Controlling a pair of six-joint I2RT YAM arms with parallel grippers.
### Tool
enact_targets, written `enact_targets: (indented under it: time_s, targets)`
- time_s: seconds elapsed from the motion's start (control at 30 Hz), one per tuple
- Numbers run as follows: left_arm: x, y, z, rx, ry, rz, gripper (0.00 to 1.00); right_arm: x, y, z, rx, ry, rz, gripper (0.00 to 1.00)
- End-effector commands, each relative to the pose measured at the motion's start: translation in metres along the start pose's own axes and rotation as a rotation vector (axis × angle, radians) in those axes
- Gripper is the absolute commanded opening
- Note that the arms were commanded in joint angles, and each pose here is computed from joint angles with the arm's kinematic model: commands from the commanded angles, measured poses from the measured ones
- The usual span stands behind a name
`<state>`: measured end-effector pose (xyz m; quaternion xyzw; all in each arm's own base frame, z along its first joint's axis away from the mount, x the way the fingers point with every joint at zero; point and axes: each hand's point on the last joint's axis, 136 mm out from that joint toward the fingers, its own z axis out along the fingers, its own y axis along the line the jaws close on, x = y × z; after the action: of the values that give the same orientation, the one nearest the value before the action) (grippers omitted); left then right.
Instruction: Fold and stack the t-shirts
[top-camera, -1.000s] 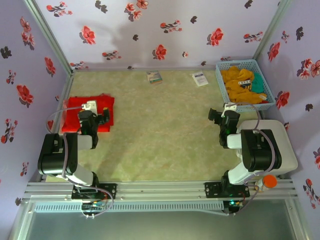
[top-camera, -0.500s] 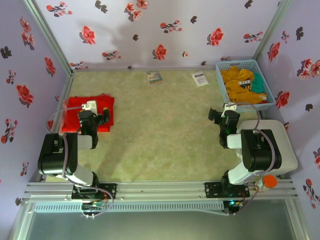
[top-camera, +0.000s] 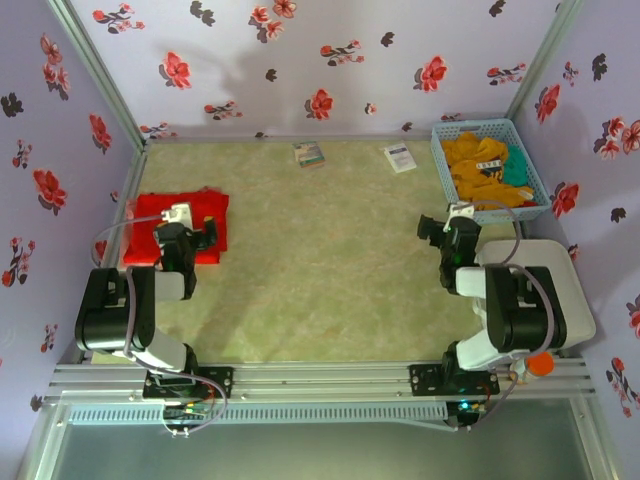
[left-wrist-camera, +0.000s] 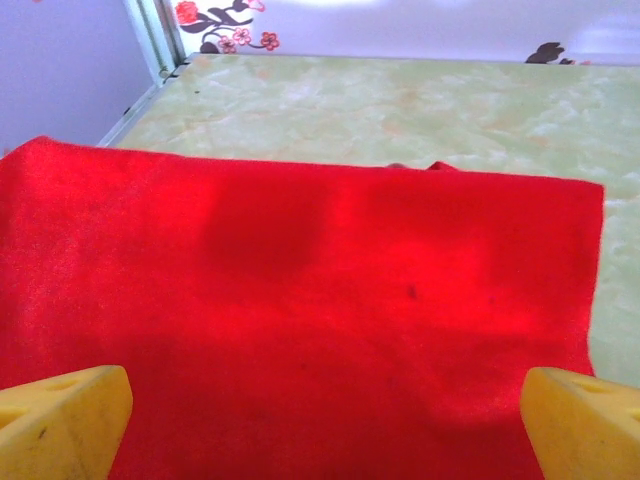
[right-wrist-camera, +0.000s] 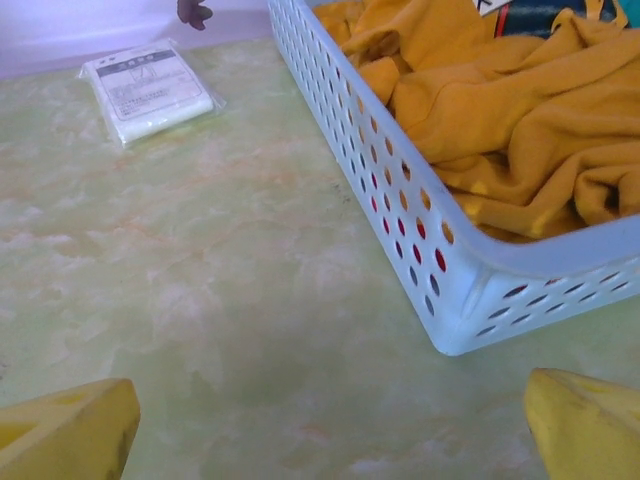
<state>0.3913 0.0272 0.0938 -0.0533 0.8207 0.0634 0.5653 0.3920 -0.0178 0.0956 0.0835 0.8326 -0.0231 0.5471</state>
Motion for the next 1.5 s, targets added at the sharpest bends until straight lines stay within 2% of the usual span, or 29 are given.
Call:
enact_targets:
  time_s: [0.0, 0.13, 0.2, 0.3, 0.37, 0.47, 0.57, 0.7, 0.83, 0.97, 1.27, 1.37, 1.47]
  targets:
    - [-0.020, 0.005, -0.009, -0.056, -0.039, 0.005, 0.99, -0.032, -0.003, -0.011, 0.032, -0.039, -0.008, 0.99]
    - [-0.032, 0.000, -0.012, -0.092, 0.006, 0.036, 0.96, -0.061, -0.009, -0.024, 0.080, -0.023, 0.047, 0.99]
    - [-0.037, -0.002, -0.011, -0.110, 0.059, 0.047, 0.94, -0.078, -0.020, -0.027, 0.154, -0.019, 0.097, 0.99]
    - [-0.048, -0.008, -0.009, -0.101, 0.153, -0.027, 0.92, -0.101, -0.038, -0.025, 0.309, 0.043, 0.199, 0.99]
    - [-0.057, -0.018, -0.011, -0.074, 0.182, -0.059, 0.92, -0.112, -0.041, -0.017, 0.360, 0.139, 0.259, 0.99]
    - [-0.066, -0.037, -0.015, -0.015, 0.219, -0.073, 0.90, -0.127, -0.034, 0.005, 0.359, 0.242, 0.276, 0.99]
    - [-0.068, -0.054, -0.024, 0.028, 0.281, -0.043, 0.89, -0.139, -0.032, 0.027, 0.370, 0.266, 0.282, 0.99]
    - [-0.067, -0.069, -0.038, 0.073, 0.333, -0.009, 0.89, -0.128, -0.040, 0.065, 0.337, 0.366, 0.370, 0.99]
    - [-0.072, -0.079, -0.057, 0.119, 0.314, -0.012, 0.89, -0.105, -0.059, 0.099, 0.368, 0.472, 0.428, 0.99]
    - [-0.068, -0.095, -0.071, 0.198, 0.329, -0.036, 0.89, -0.082, -0.072, 0.127, 0.379, 0.521, 0.468, 0.95]
    - [-0.053, -0.111, -0.097, 0.253, 0.401, -0.022, 0.89, -0.064, -0.063, 0.153, 0.336, 0.586, 0.520, 0.85]
    - [-0.048, -0.109, -0.101, 0.255, 0.396, -0.033, 0.89, -0.052, -0.062, 0.157, 0.343, 0.616, 0.538, 0.76]
    - [-0.047, -0.106, -0.105, 0.253, 0.397, -0.034, 0.89, -0.046, -0.059, 0.159, 0.324, 0.616, 0.565, 0.53]
